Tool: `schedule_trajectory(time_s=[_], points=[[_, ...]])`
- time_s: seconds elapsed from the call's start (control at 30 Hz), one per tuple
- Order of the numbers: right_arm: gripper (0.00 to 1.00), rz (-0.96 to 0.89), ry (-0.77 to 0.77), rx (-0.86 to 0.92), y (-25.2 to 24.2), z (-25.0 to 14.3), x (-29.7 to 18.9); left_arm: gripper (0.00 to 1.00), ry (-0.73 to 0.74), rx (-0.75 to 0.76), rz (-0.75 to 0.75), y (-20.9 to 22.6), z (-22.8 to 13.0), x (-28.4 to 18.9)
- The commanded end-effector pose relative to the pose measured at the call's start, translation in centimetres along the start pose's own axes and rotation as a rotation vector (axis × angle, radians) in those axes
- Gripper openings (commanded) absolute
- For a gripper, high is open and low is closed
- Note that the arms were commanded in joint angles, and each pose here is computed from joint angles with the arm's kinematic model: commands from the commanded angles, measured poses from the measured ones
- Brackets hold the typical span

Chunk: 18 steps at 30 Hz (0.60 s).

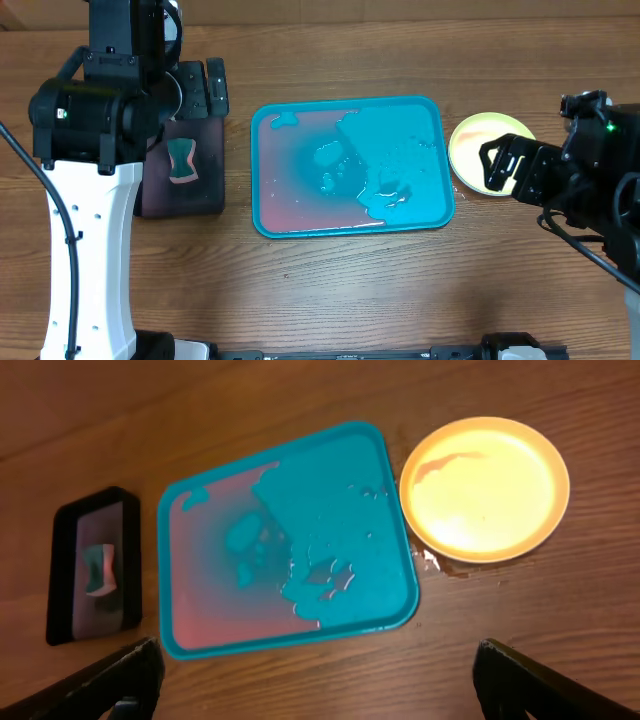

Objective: Clean dirty plates on tray and stack at the side

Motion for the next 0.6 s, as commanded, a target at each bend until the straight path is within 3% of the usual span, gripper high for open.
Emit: schedule_trajectory(time_s=[0.0, 0.27, 0.57], points=[[1.0, -0.007, -0.036, -0.012, 0.2, 0.6, -0.3, 1.0, 0.004, 0.0, -0.012, -0.2, 0.0, 0.1], [1.0, 0.082, -0.277, -0.116, 0.4, 2.1, 1.1, 1.0, 0.004, 0.0, -0.012, -0.2, 0.0, 0.1], [1.0, 0.3, -0.565, -0.213, -3.3, -4.0, 6.1, 1.0, 0.004, 0.0, -0.012, -0.2, 0.0, 0.1]])
Point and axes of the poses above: each gripper's point midway between its finger pads, its own x axis out along the fingers, its own y axis along the line the jaws close on, z = x × y, the point moved 9 cm from there along -x, back along the fingers, and after that the axes turned 15 degrees about x, right-handed, at the moved point
